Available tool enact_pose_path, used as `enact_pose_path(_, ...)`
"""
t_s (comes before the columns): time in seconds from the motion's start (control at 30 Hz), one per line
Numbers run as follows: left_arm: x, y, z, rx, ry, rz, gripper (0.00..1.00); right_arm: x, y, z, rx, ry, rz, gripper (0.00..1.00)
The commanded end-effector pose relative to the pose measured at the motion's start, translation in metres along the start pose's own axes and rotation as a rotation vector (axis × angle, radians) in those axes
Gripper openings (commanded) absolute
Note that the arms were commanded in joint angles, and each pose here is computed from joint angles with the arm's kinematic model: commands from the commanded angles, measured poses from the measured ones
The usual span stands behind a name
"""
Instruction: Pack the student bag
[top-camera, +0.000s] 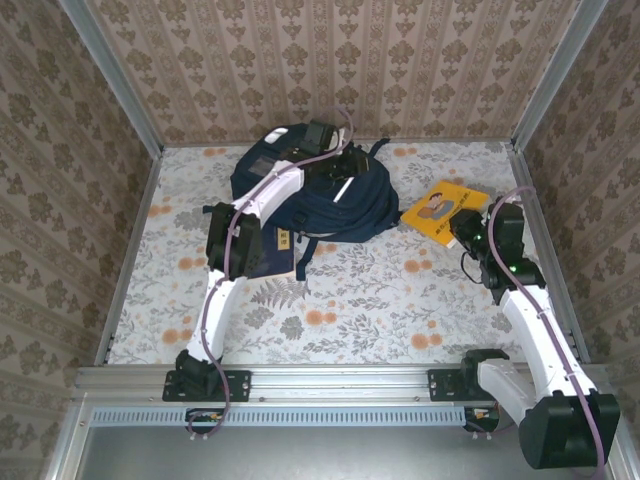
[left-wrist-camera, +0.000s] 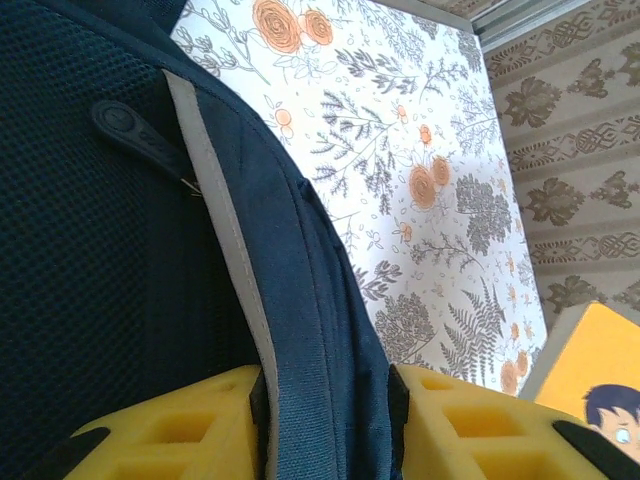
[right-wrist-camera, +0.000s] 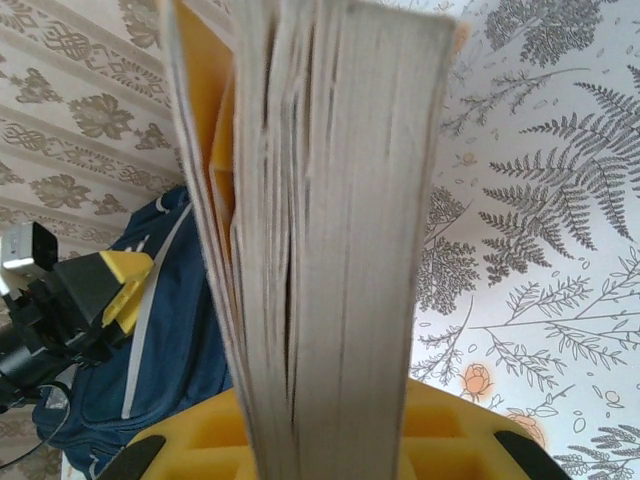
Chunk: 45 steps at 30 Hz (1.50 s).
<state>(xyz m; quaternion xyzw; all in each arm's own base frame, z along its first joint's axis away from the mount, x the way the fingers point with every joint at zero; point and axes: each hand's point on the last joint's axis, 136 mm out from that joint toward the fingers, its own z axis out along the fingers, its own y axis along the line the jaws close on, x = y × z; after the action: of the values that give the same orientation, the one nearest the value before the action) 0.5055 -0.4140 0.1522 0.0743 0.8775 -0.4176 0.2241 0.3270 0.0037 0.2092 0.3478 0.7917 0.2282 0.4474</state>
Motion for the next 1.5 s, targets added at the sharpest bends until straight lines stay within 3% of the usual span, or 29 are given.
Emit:
enact_pose_path(0.0, 0.008, -0.007, 0.011, 0.065, 0.029, -0.027, 0.38, -0.017, 0.016, 0.0, -0.071, -0.058, 0.012, 0.0)
enact_pose_path(0.17, 0.019, 0.01, 0.021, 0.025, 0.074, -0.063, 0.43, -0.018, 0.015, -0.001, -0.076, -0.058, 0.029, 0.0)
enact_pose_path(0.37, 0.027, 0.029, 0.018, -0.064, 0.094, -0.049, 0.41, -0.016, 0.014, 0.001, -0.082, -0.053, 0.047, 0.0)
enact_pose_path(0.63, 0.022, 0.033, 0.011, -0.14, 0.095, 0.021, 0.02, -0.013, 0.014, 0.005, -0.095, -0.035, 0.08, 0.0)
enact_pose_path(0.7, 0.019, 0.031, 0.008, -0.142, 0.092, 0.033, 0.0, -0.013, 0.016, 0.004, -0.103, -0.035, 0.082, 0.0)
enact_pose_path(1.13, -0.062, -0.07, -0.095, 0.094, -0.108, 0.058, 0.0, -0.018, 0.025, -0.003, -0.138, -0.051, 0.068, 0.0)
enact_pose_path(1.47, -0.091, -0.116, -0.155, 0.24, -0.198, 0.021, 0.0, -0.008, 0.083, 0.01, -0.45, 0.08, 0.128, 0.0)
